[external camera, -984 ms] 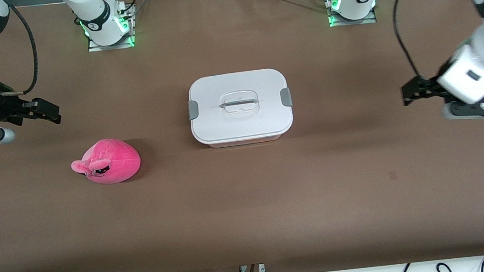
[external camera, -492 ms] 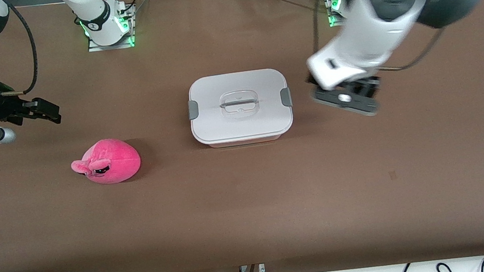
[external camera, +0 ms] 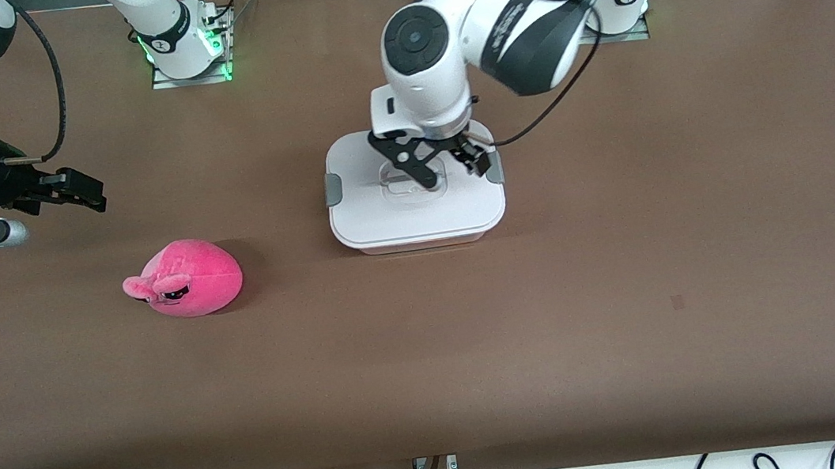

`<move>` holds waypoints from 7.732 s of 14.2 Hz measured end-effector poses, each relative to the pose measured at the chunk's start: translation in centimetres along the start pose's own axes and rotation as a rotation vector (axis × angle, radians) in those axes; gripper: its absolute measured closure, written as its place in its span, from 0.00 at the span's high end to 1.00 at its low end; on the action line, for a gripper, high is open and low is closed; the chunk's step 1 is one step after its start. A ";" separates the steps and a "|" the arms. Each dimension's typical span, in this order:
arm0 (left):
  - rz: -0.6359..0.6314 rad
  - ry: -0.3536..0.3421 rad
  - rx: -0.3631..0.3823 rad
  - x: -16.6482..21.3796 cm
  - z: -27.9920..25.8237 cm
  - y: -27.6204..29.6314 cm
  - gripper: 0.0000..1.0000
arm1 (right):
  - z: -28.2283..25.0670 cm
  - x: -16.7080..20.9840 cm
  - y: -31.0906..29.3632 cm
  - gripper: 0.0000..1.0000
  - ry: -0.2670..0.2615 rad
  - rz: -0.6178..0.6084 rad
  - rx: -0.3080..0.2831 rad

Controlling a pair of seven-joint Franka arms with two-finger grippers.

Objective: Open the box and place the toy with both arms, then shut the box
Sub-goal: 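Lower the left gripper and grasp the lid handle, then lift the lid off and set it beside the tub with the left gripper, then lower the right gripper onto the pink plush toy and grasp it, then carry the plush toy into the pink tub with the right gripper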

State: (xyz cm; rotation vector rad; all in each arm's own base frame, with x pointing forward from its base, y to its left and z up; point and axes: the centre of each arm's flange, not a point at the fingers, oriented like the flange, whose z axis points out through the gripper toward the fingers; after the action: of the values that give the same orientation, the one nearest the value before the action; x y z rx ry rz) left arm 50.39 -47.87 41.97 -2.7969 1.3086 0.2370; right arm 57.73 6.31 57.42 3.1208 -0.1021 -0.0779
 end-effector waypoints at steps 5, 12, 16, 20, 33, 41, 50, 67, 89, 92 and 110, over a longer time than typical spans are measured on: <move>0.167 0.038 0.016 1.9 1.9 3.9 1.00 | 0.0 0.0 -0.1 1.00 0.000 -0.002 0.000; 0.314 0.065 0.126 2.8 4.0 7.5 1.00 | 0.4 0.4 -0.2 1.00 0.008 -0.001 0.001; 0.400 0.034 0.133 2.6 6.4 6.7 1.00 | 0.5 0.5 -0.1 1.00 0.009 -0.001 -0.003; 0.433 0.022 0.131 2.5 7.4 6.7 1.00 | 0.7 0.7 -0.1 1.00 0.007 -0.001 -0.006; 0.567 0.023 0.139 2.5 7.0 6.5 0.07 | 1.3 1.0 0.2 1.00 0.000 0.002 -0.017; 0.554 0.043 0.145 1.0 2.0 4.6 0.07 | 2.5 1.5 -0.4 1.00 -0.012 -0.009 -0.025; 0.481 0.010 0.034 -12.9 -5.6 -24.7 0.07 | 6.7 3.3 -0.6 1.00 -0.063 -0.020 -0.079; 0.563 -0.001 -0.034 -28.1 -3.0 -42.7 0.07 | 23.0 6.1 -2.1 1.00 -0.152 -0.024 -0.005; 0.574 -0.001 -0.033 -27.6 -3.1 -42.3 0.07 | 26.5 6.6 -0.1 0.14 -0.113 -0.045 0.005; 0.575 0.000 -0.033 -27.5 -3.1 -42.2 0.07 | 24.5 7.3 -0.3 0.07 -0.111 -0.106 0.009; 0.588 -0.001 -0.033 -26.9 -3.2 -41.6 0.07 | 9.2 -6.3 -36.1 0.07 -0.066 -0.955 -0.120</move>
State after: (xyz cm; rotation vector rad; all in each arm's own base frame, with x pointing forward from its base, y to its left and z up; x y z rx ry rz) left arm 65.70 -1.04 48.32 -2.3533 2.1087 0.2762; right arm 53.35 42.56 47.87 2.7319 1.3104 -0.1818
